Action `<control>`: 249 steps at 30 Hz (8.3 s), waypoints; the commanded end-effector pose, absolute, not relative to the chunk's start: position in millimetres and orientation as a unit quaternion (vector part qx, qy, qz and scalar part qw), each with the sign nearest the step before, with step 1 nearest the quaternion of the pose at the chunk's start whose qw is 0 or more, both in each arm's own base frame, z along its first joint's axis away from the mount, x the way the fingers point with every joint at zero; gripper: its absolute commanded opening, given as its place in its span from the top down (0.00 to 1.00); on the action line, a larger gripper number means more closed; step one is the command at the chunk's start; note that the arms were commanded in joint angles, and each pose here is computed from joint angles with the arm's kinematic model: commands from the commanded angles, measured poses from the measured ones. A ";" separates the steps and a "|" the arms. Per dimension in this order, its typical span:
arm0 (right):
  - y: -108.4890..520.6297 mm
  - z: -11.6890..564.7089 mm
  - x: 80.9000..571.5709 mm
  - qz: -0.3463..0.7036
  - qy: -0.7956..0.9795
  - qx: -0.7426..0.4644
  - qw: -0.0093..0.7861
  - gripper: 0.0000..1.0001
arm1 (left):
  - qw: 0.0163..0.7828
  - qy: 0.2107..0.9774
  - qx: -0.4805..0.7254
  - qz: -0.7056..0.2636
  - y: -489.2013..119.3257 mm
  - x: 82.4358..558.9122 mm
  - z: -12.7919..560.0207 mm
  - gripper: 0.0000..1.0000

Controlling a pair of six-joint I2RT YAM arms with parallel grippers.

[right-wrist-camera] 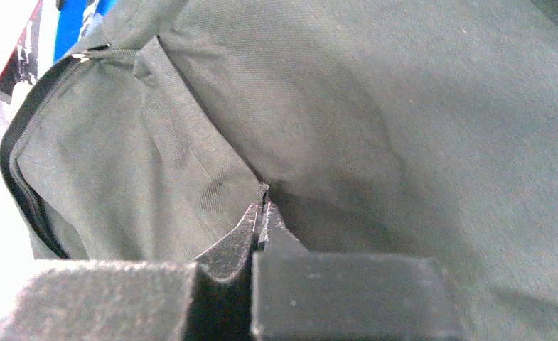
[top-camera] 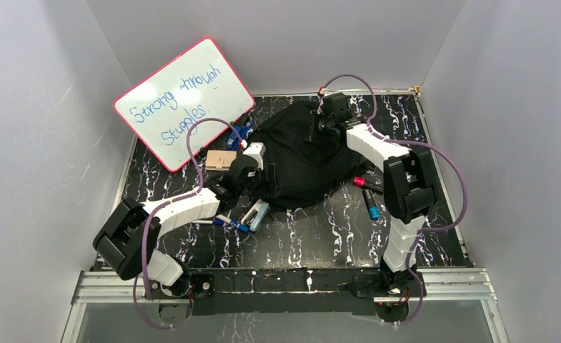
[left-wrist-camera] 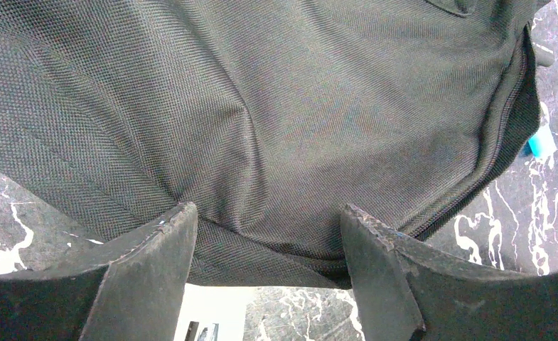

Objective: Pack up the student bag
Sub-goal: Unzip the student bag at the center of the board.

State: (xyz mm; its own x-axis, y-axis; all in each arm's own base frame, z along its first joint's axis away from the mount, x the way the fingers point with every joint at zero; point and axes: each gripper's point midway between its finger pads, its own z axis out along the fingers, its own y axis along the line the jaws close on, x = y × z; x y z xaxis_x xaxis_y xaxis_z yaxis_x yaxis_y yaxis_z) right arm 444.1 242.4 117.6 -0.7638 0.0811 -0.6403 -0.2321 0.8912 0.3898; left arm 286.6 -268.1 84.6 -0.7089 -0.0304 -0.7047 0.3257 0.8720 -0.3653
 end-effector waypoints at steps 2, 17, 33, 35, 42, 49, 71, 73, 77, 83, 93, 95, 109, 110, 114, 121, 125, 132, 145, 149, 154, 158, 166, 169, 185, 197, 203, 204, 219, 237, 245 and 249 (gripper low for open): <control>280.9 149.6 470.7 0.309 0.870 -0.076 0.378 1.00 | 0.356 0.900 0.097 -0.233 -267.9 276.3 73.5 0.29; 333.1 171.0 486.5 0.394 0.812 -0.145 0.405 1.00 | 0.349 0.905 0.104 -0.219 -263.5 274.3 64.7 0.29; 337.2 254.8 448.1 0.463 0.719 -0.205 0.477 1.00 | 0.337 0.911 0.108 -0.214 -261.4 269.6 54.8 0.30; 334.2 261.3 445.2 0.461 0.716 -0.202 0.484 1.00 | 0.335 0.911 0.107 -0.215 -261.0 268.7 54.3 0.30; 329.9 263.2 448.6 0.443 0.723 -0.201 0.490 1.00 | 0.337 0.909 0.110 -0.219 -261.1 267.4 54.9 0.31; 316.8 244.8 448.2 0.402 0.747 -0.199 0.490 0.92 | 0.400 0.885 0.111 -0.211 -259.9 287.4 103.3 0.30; 197.9 219.5 380.4 0.211 0.849 -0.047 0.482 0.42 | 0.496 0.813 0.146 -0.267 -287.1 410.3 231.4 0.26; 198.5 211.9 372.1 0.220 0.855 -0.039 0.467 0.41 | 0.496 0.798 0.195 -0.281 -304.5 418.8 237.0 0.26; 193.7 194.4 356.2 0.222 0.870 -0.025 0.438 0.41 | 0.487 0.775 0.287 -0.284 -327.3 429.1 230.2 0.26; 192.6 187.3 330.7 0.253 0.865 -0.022 0.433 0.41 | 0.461 0.779 0.346 -0.245 -335.7 452.1 197.3 0.26; 187.3 178.2 319.1 0.250 0.871 -0.020 0.424 0.40 | 0.436 0.785 0.338 -0.281 -358.3 464.6 183.6 0.26; 187.8 177.4 318.6 0.250 0.871 -0.021 0.422 0.40 | 0.432 0.785 0.335 -0.291 -363.0 465.5 181.8 0.26; 183.2 174.8 315.9 0.240 0.875 -0.021 0.420 0.40 | 0.414 0.793 0.330 -0.300 -374.7 478.4 164.3 0.34; 183.1 174.6 315.9 0.240 0.875 -0.021 0.420 0.40 | 0.413 0.793 0.332 -0.302 -375.5 477.6 164.0 0.35; 183.3 175.1 315.6 0.240 0.875 -0.022 0.421 0.39 | 0.407 0.790 0.336 -0.311 -377.7 474.7 162.9 0.42; 182.0 172.2 314.9 0.238 0.876 -0.020 0.418 0.39 | 0.392 0.788 0.333 -0.338 -383.6 466.2 163.8 0.62; 181.6 171.7 314.8 0.237 0.876 -0.019 0.419 0.39 | 0.386 0.788 0.334 -0.344 -384.7 463.3 163.7 0.70; 180.9 174.5 317.7 0.235 0.874 -0.017 0.426 0.39 | 0.385 0.789 0.333 -0.343 -383.6 462.1 164.8 0.96; 212.9 209.8 360.2 0.257 0.784 -0.156 0.543 0.25 | 0.425 0.795 0.301 -0.311 -371.0 473.6 186.0 1.00; 223.4 209.3 379.4 0.245 0.745 -0.209 0.584 0.26 | 0.439 0.800 0.283 -0.297 -364.5 477.7 189.8 1.00; 236.0 204.9 403.0 0.219 0.735 -0.276 0.580 0.27 | 0.455 0.799 0.266 -0.291 -359.7 479.0 196.1 1.00; 246.5 194.1 407.7 0.219 0.733 -0.324 0.557 0.28 | 0.456 0.798 0.261 -0.295 -359.7 478.3 199.1 1.00; 253.6 167.0 417.2 0.226 0.745 -0.335 0.530 0.35 | 0.460 0.798 0.252 -0.298 -359.7 478.9 202.7 1.00; 251.5 160.0 422.6 0.216 0.750 -0.335 0.528 0.37 | 0.462 0.798 0.250 -0.295 -357.9 479.3 203.4 1.00; 237.5 148.8 408.4 0.203 0.765 -0.322 0.519 1.00 | 0.476 0.833 0.171 -0.222 -310.9 513.5 184.5 1.00; 230.9 149.1 394.4 0.209 0.778 -0.307 0.507 1.00 | 0.497 0.849 0.103 -0.150 -238.3 548.8 170.8 1.00; 228.1 147.7 383.6 0.214 0.781 -0.307 0.499 1.00 | 0.507 0.849 0.092 -0.120 -213.3 564.0 168.0 1.00; 228.3 147.3 381.4 0.216 0.781 -0.309 0.498 1.00 | 0.508 0.849 0.090 -0.115 -209.5 566.7 166.4 1.00; 238.7 152.1 366.1 0.263 0.777 -0.305 0.484 1.00 | 0.510 0.838 0.056 -0.184 -213.2 550.4 216.0 0.41; 248.9 169.7 380.9 0.281 0.775 -0.286 0.489 0.96 | 0.387 0.886 -0.121 -0.226 -162.6 371.8 145.4 0.10; 250.6 170.0 381.9 0.290 0.781 -0.269 0.483 0.95 | 0.338 0.887 -0.124 -0.289 -188.8 360.6 113.7 0.12; 250.8 169.6 382.1 0.293 0.783 -0.263 0.481 0.94 | 0.317 0.889 -0.119 -0.308 -201.4 361.7 96.1 0.30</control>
State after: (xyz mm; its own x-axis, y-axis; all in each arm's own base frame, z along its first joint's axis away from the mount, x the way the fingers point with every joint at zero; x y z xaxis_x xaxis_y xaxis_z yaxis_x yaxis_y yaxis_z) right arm 376.6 237.3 140.9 -0.4283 -0.1869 -0.8841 -0.6702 0.7219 0.1721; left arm 359.5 -181.1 100.4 -0.7513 -0.4007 -0.5243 -0.0544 0.8294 -0.5560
